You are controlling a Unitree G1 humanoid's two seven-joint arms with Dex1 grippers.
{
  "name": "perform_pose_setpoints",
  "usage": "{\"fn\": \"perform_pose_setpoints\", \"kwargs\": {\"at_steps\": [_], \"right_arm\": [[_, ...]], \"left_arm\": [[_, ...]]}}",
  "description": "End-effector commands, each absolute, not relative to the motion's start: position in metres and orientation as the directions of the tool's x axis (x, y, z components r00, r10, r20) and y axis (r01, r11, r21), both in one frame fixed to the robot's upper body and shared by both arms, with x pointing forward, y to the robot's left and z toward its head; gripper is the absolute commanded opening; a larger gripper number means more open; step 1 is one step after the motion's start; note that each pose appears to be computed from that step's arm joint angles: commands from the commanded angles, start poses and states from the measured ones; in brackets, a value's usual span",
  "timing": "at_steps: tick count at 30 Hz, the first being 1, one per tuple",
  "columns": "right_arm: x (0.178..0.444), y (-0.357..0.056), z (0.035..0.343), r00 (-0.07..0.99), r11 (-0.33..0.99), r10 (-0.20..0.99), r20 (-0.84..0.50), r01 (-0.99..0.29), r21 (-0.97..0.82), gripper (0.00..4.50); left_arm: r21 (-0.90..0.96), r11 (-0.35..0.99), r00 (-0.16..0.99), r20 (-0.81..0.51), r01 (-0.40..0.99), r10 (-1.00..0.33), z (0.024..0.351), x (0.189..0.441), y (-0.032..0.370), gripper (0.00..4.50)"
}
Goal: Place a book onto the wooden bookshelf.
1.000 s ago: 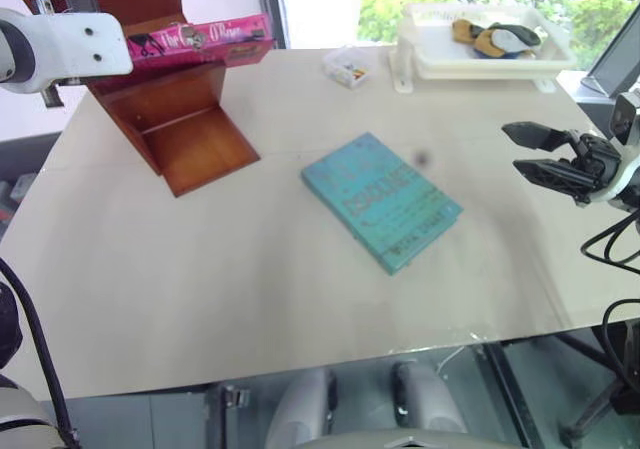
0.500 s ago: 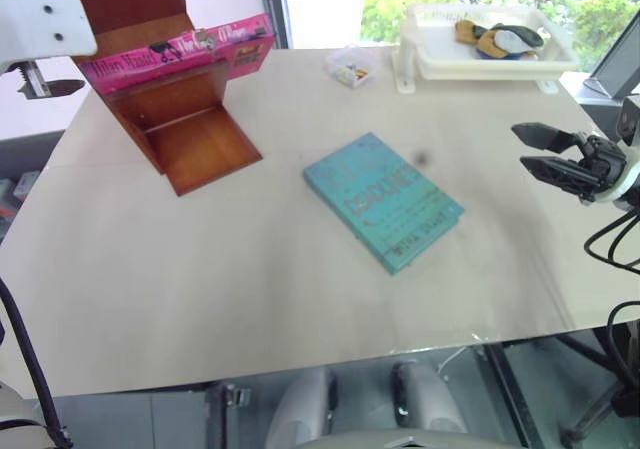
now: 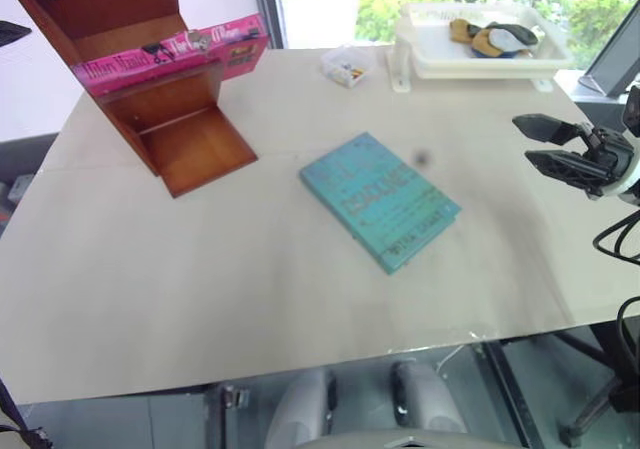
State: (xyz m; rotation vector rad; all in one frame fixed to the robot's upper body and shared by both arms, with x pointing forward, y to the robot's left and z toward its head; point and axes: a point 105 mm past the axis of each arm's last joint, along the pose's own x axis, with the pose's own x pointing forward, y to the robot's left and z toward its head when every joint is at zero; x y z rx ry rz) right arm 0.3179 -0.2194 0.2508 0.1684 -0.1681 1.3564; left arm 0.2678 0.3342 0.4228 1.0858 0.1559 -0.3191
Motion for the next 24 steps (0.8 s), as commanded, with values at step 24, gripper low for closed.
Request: {"fn": "perform_pose_setpoints", "kwargs": {"at_steps": [24], "right_arm": [[0.239, -0.315, 0.132, 0.568, 0.617, 0.732, -0.376, -0.787, 0.012, 4.5]], "left_arm": [[0.119, 0.807, 0.789, -0.337, 0.578, -0.515, 0.151, 0.221, 0.261, 4.48]]}}
